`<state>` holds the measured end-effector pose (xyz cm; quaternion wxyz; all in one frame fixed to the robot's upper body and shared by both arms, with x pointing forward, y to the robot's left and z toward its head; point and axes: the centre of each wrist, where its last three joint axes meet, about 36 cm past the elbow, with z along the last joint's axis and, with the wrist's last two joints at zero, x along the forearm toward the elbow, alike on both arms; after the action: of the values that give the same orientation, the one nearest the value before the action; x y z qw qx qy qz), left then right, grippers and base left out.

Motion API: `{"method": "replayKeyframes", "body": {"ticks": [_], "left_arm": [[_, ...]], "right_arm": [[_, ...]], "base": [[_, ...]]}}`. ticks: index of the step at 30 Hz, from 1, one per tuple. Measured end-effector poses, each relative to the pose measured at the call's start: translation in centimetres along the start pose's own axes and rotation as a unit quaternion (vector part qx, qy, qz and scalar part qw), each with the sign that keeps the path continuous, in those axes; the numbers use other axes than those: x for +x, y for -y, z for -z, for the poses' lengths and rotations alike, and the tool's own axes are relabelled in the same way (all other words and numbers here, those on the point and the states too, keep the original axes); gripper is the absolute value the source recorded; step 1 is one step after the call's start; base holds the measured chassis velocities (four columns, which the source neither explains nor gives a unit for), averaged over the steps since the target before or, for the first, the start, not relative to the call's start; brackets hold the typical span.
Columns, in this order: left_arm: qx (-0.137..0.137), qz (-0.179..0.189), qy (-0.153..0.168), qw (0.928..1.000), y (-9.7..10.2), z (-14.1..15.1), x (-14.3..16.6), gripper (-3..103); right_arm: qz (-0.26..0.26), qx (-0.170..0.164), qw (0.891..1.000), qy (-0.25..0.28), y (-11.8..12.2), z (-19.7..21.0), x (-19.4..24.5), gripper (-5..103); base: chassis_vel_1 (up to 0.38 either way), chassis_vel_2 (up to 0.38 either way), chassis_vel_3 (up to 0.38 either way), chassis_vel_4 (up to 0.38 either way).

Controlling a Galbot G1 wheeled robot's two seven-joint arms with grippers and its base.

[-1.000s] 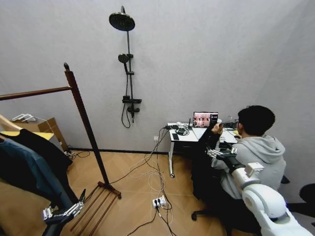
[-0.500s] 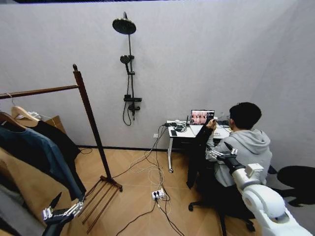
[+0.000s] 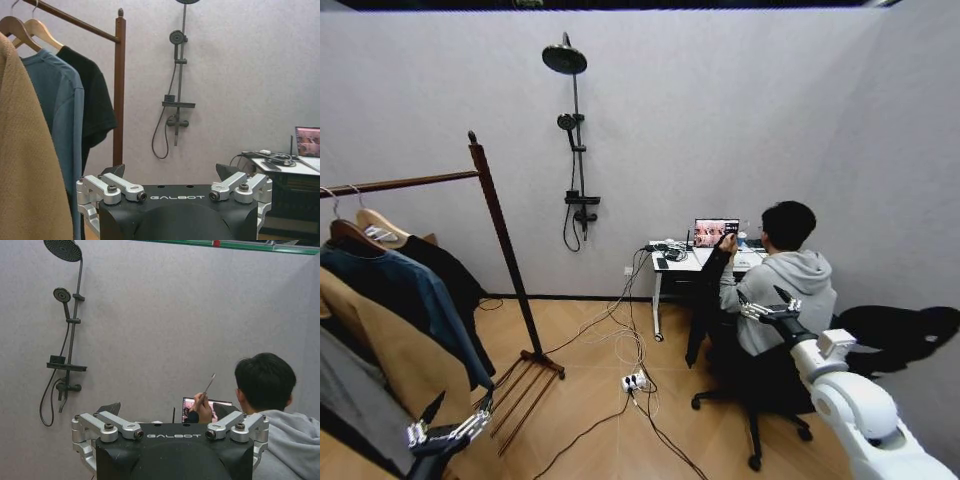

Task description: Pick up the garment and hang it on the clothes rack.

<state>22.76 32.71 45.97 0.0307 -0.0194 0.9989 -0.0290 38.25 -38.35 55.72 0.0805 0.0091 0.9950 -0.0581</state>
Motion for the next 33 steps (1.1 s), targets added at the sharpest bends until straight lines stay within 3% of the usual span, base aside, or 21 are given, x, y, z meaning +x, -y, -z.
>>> {"method": "replayKeyframes", "body": {"ticks": [33], "left_arm": [[0.000, 0.000, 0.000, 1.0000, 0.00, 0.00, 0.00, 100]], "right_arm": [[0.003, -0.003, 1.000, -0.002, -0.04, -0.81, 0.84, 100]], "base": [[0.097, -0.138, -0.139, 0.100]]}}
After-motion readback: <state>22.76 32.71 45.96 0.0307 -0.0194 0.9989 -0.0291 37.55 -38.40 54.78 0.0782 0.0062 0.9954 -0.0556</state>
